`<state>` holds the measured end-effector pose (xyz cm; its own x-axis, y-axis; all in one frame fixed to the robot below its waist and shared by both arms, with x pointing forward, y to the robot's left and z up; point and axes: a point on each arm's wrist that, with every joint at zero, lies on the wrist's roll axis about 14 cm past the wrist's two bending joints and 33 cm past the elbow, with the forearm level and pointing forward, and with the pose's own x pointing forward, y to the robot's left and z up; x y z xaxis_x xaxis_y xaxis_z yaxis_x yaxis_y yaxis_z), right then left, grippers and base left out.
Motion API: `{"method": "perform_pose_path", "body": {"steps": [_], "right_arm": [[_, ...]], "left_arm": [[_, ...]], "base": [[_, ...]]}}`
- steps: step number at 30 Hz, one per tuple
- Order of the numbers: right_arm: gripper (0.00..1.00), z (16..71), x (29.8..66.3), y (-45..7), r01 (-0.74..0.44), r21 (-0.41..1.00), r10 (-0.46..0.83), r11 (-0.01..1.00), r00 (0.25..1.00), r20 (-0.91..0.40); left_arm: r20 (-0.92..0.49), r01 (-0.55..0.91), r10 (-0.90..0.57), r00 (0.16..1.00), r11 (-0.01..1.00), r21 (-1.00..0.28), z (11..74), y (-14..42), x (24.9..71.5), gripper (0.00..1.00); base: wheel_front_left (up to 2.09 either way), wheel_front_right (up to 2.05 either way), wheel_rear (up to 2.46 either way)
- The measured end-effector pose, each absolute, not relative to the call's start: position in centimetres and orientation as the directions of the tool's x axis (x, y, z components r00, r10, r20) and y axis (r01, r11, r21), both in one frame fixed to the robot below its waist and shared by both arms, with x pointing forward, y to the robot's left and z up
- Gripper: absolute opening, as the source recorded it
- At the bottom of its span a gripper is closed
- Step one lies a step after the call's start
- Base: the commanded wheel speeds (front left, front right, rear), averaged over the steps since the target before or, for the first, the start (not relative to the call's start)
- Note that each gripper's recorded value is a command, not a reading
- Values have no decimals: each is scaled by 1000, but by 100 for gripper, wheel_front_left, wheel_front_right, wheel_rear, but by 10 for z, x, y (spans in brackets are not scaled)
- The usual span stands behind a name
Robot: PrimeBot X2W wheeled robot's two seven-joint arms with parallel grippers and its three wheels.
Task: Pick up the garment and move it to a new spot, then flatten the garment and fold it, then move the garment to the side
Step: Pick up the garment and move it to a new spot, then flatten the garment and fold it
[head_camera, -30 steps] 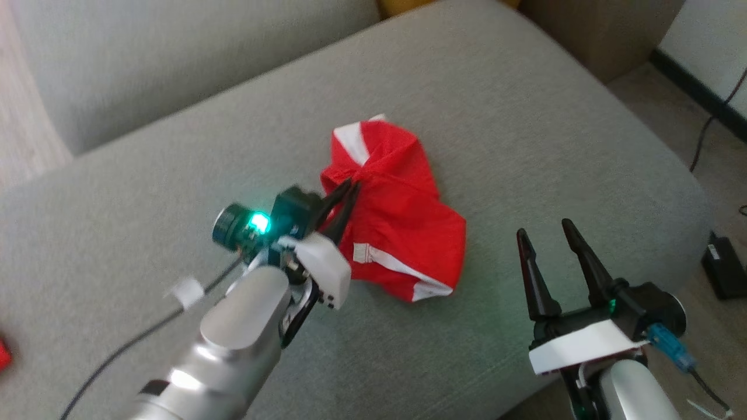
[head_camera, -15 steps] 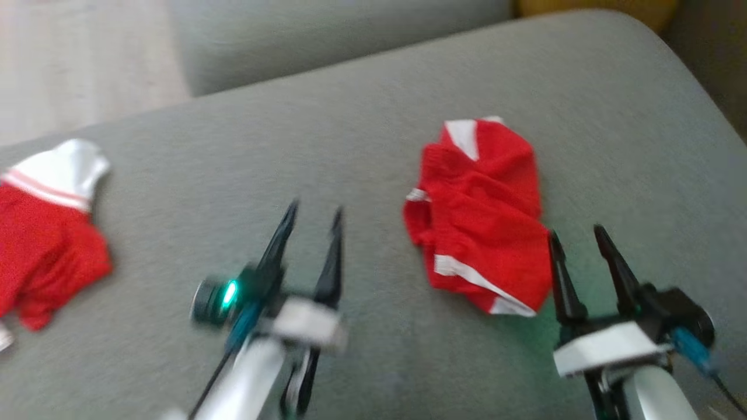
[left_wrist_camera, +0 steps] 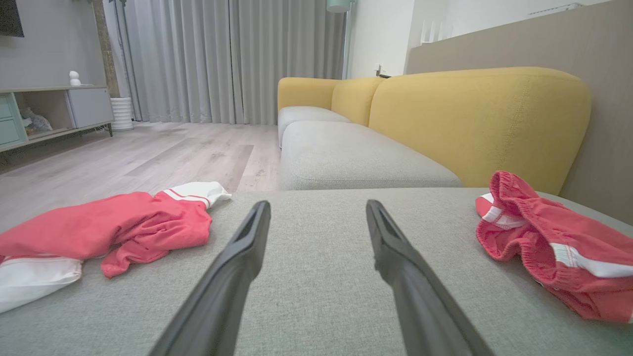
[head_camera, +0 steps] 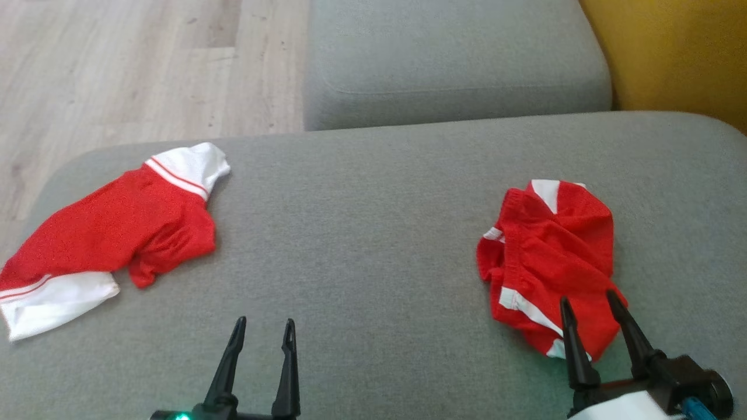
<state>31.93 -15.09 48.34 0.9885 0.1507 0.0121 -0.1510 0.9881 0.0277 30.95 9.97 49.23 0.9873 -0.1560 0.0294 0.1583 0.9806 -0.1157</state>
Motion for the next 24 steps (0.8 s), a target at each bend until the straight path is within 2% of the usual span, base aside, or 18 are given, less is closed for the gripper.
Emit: {"method": "perform_pose_path", "body": {"steps": [8, 24], "right_arm": [[100, 486, 316, -143, -174, 38, 173, 984, 985, 23], [100, 486, 313, -140, -181, 40, 180, 983, 983, 23]], "left_arm": [[55, 105, -101, 993, 990, -90, 499, 116, 305, 100], [58, 109, -105, 993, 991, -80, 499, 113, 305, 100]], "base": [[0, 0, 0], [0, 0, 0]]}}
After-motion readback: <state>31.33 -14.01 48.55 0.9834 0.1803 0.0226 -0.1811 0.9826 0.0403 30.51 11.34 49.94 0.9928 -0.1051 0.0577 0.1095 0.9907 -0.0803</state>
